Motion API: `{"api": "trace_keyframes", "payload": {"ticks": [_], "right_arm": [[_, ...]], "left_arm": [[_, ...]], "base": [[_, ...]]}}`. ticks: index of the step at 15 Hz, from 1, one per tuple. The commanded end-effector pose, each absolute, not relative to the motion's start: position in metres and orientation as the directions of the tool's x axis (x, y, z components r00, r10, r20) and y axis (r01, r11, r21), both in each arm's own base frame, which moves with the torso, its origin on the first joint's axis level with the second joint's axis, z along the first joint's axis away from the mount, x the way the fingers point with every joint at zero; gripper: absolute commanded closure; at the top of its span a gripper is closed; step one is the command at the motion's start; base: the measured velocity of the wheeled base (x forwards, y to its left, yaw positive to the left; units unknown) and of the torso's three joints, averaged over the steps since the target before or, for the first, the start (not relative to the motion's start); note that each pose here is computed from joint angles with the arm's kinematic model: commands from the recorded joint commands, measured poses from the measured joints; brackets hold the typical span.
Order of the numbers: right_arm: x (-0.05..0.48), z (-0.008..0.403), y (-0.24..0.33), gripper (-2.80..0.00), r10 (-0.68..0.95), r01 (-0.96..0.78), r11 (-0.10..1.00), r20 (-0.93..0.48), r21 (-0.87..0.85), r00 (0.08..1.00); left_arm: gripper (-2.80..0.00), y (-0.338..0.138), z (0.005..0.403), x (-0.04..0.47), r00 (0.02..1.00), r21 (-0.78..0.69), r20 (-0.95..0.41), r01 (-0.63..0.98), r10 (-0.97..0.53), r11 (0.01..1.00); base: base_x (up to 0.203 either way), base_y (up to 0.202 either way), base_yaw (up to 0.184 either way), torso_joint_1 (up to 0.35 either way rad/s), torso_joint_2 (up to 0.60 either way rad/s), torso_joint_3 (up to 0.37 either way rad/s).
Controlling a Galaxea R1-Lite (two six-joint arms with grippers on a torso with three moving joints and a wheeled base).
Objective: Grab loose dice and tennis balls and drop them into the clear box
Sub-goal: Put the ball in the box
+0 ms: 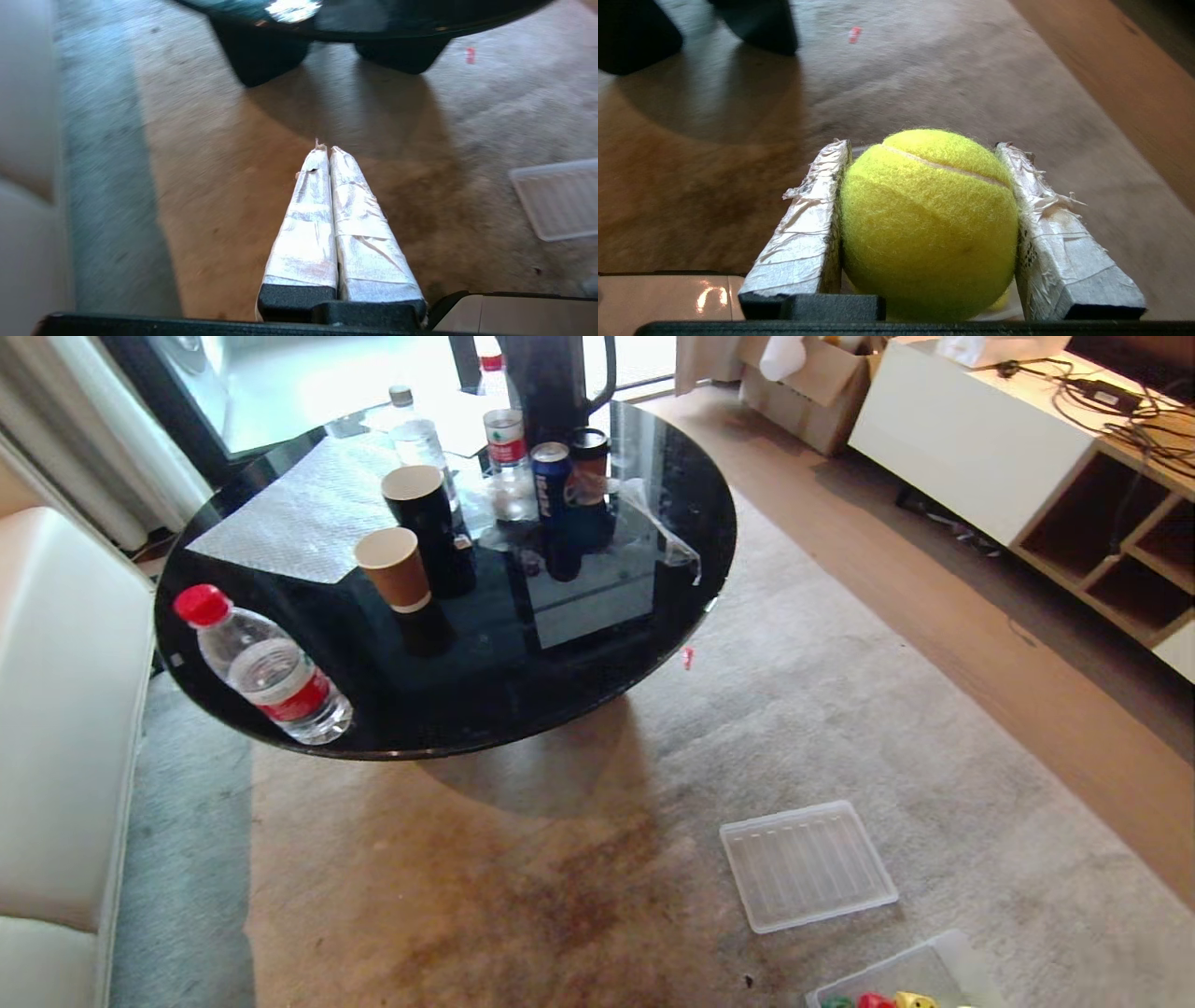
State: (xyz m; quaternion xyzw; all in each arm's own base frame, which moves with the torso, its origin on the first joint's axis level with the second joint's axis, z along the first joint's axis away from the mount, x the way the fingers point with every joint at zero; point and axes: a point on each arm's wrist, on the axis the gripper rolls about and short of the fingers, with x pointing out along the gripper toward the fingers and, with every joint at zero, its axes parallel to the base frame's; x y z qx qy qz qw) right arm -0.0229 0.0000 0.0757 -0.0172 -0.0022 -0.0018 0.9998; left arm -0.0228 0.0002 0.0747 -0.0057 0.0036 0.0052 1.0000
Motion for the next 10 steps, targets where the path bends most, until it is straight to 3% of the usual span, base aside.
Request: {"api": "trace_keyframes", "payload": {"ticks": [1, 10], "right_arm": [[-0.0226, 0.0749, 0.0000, 0.00, -0.003, 0.003, 0.999, 0.000, -0.035, 1.000], [-0.0227, 0.0749, 0.0000, 0.00, -0.003, 0.003, 0.999, 0.002, -0.037, 1.000]], "left_arm": [[0.00, 0.0002, 0.0747, -0.0228, 1.000, -0.012, -0.008, -0.011, 0.011, 1.000], [0.00, 0.0002, 0.0743, -0.0227, 1.000, -0.012, -0.009, -0.011, 0.011, 1.000]], "base": [[0.001, 0.008, -0.165, 0.002, 0.00, 0.002], [0.002, 0.011, -0.166, 0.003, 0.00, 0.002]]}}
